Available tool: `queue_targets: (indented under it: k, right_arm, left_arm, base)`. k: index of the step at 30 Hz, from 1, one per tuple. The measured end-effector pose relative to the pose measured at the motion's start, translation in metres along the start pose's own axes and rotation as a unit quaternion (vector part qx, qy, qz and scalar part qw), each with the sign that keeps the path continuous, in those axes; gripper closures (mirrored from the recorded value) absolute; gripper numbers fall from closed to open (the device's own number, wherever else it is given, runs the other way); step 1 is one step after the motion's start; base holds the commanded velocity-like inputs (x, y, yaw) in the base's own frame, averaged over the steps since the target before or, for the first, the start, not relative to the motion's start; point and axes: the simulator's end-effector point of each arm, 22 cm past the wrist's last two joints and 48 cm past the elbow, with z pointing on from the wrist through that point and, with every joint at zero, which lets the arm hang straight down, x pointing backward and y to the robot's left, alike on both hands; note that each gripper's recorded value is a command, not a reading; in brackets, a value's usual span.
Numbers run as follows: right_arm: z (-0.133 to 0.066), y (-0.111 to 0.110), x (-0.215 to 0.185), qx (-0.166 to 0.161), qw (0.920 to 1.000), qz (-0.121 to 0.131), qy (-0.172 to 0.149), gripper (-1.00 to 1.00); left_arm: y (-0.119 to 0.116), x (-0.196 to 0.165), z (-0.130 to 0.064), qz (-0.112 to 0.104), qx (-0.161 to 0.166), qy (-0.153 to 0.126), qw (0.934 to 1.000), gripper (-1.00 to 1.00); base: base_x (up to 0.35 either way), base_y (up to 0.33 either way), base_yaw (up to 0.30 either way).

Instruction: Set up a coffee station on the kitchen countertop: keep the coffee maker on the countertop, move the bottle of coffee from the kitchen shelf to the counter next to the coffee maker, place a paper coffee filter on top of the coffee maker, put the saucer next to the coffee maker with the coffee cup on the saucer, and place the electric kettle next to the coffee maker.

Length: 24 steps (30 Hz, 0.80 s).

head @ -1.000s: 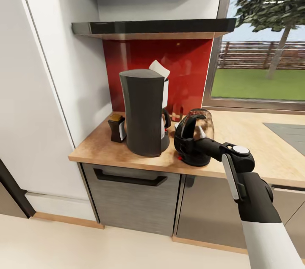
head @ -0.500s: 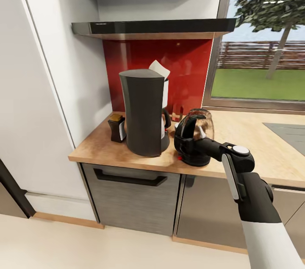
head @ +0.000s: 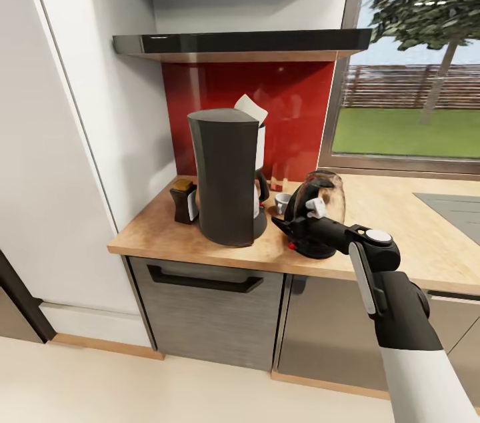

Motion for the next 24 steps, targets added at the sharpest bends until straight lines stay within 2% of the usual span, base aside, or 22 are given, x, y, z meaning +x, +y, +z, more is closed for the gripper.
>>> queue_targets:
  k: [24]
  right_arm:
    - [-0.0002, 0.0009, 0.0004, -0.002, 1.0, 0.003, 0.0, -1.0]
  left_arm:
    - [-0.0004, 0.0003, -0.0001, 0.0, 0.001, 0.0, 1.0, -1.0]
  base:
    - [-0.003, -0.009, 0.0]
